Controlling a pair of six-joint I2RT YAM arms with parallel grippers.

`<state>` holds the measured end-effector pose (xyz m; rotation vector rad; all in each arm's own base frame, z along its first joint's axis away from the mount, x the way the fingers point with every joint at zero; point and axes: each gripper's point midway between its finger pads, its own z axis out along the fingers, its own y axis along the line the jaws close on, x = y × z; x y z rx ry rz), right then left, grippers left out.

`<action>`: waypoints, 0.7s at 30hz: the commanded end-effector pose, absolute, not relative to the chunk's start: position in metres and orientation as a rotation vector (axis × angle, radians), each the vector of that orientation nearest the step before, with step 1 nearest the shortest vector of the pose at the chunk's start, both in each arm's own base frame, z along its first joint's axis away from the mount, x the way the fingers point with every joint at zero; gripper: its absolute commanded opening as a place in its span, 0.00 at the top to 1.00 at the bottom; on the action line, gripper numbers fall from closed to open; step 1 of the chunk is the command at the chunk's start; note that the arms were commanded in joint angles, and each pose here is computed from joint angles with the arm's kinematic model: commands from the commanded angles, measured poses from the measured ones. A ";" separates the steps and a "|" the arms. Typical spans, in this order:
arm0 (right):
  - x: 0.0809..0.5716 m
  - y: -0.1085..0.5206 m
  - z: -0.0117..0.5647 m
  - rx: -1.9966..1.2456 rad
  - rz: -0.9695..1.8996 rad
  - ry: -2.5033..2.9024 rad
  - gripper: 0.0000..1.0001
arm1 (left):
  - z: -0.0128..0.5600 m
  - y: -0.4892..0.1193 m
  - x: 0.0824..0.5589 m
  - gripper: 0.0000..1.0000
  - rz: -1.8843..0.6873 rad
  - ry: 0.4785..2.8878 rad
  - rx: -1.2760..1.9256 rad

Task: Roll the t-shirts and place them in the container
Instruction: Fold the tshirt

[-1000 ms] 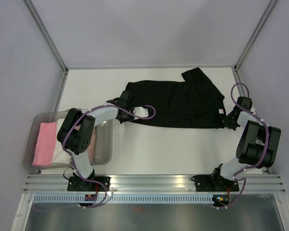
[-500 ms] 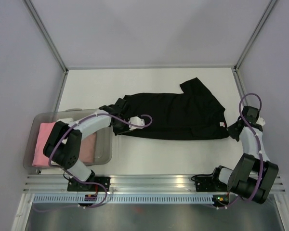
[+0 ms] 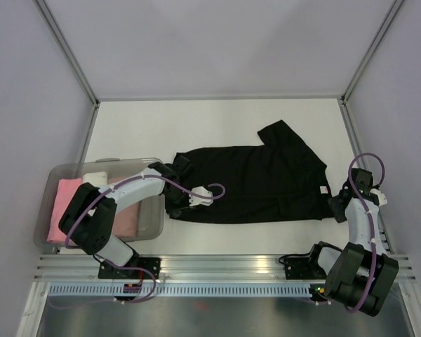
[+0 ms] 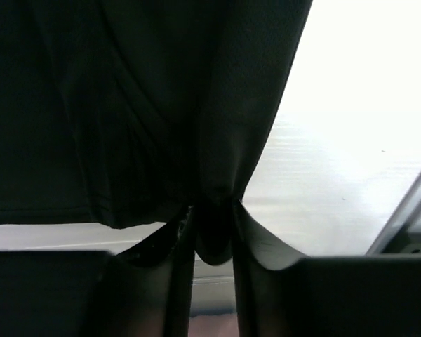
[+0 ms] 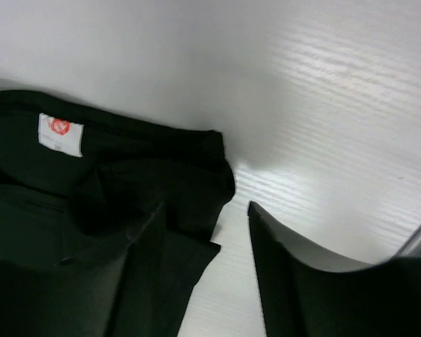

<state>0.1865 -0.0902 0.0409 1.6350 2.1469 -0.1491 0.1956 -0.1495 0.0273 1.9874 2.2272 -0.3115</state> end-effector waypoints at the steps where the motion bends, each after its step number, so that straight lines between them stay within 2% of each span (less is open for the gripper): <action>1: 0.179 -0.105 0.054 1.690 -0.256 2.068 0.39 | 0.039 -0.150 0.178 0.60 -0.411 2.263 1.978; 3: 0.185 -0.115 0.070 1.645 -0.302 2.050 0.33 | 0.063 -0.156 0.194 0.59 -0.531 2.259 1.857; 4: 0.188 -0.119 0.076 1.620 -0.313 2.047 0.32 | 0.075 -0.154 0.192 0.52 -0.612 2.301 1.805; 5: 0.198 -0.126 0.091 1.565 -0.319 2.040 0.32 | 0.084 -0.155 0.200 0.50 -0.675 2.308 1.750; 6: 0.205 -0.129 0.099 1.535 -0.312 2.035 0.32 | 0.109 -0.158 0.224 0.45 -0.725 2.274 1.635; 8: 0.229 -0.140 0.125 1.465 -0.297 1.985 0.31 | 0.125 -0.155 0.242 0.43 -0.737 2.285 1.567; 11: 0.273 -0.150 0.169 1.294 -0.236 1.910 0.30 | 0.148 -0.159 0.293 0.43 -0.656 2.274 1.410; 13: 0.308 -0.146 0.193 1.139 -0.178 1.883 0.20 | 0.156 -0.160 0.344 0.43 -0.505 2.316 1.206; 14: 0.329 -0.145 0.206 1.079 -0.171 1.884 0.19 | 0.168 -0.157 0.366 0.43 -0.422 2.310 1.143; 16: 0.364 -0.128 0.198 0.911 -0.212 2.011 0.19 | 0.158 -0.162 0.388 0.44 -0.413 2.382 1.031; 17: 0.387 -0.122 0.220 0.839 -0.211 2.000 0.19 | 0.167 -0.165 0.406 0.44 -0.371 2.367 0.989; 19: 0.430 -0.093 0.207 0.658 -0.139 2.120 0.21 | 0.150 -0.166 0.426 0.44 -0.327 2.431 0.906; 20: 0.443 -0.085 0.199 0.609 -0.097 2.160 0.23 | 0.152 -0.159 0.441 0.44 -0.237 2.428 0.870; 21: 0.454 -0.079 0.192 0.569 -0.064 2.192 0.29 | 0.147 -0.155 0.449 0.44 -0.193 2.441 0.845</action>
